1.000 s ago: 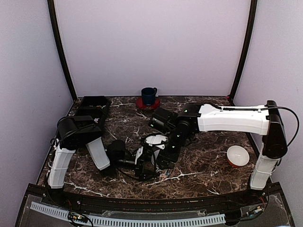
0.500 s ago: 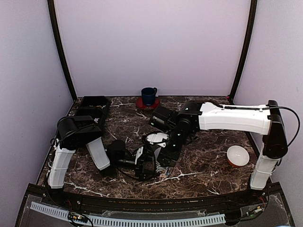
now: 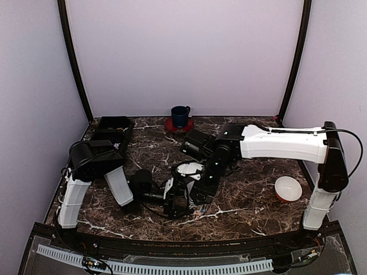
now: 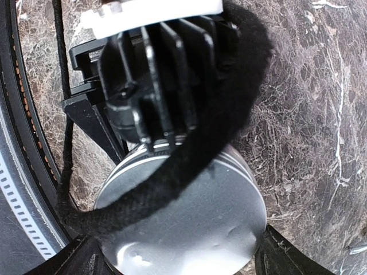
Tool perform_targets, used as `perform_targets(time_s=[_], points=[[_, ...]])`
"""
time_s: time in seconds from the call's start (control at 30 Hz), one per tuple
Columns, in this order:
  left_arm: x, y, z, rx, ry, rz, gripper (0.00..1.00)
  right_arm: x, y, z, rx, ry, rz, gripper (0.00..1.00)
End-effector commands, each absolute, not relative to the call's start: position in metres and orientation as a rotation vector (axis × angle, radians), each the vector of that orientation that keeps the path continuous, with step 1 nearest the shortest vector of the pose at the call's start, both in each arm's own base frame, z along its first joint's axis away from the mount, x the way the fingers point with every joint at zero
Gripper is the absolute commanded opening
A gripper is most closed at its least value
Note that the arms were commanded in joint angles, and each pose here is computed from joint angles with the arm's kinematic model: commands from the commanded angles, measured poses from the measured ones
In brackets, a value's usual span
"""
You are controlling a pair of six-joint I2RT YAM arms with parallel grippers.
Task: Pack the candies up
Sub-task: Place the box lid on the packing bottle.
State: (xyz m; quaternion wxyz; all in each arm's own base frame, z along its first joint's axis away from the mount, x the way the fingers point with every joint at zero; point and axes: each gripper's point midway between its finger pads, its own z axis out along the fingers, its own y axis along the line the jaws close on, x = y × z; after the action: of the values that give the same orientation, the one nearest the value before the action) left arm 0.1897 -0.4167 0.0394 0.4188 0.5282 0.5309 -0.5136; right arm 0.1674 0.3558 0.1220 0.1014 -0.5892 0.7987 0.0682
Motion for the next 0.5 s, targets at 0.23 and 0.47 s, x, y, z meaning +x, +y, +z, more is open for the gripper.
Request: perform_targets(time_s=[0.23,0.47], points=[[0.185,-0.417,0.029,1.354,1.369,-1.308,0.85,0.172,0.358,0.111,-1.742,2.369,0.189,0.84],[0.185,-0.416,0.029,1.354,1.370,-1.308,0.83,0.181,0.355,0.112,-1.704,2.377,0.159,0.83]])
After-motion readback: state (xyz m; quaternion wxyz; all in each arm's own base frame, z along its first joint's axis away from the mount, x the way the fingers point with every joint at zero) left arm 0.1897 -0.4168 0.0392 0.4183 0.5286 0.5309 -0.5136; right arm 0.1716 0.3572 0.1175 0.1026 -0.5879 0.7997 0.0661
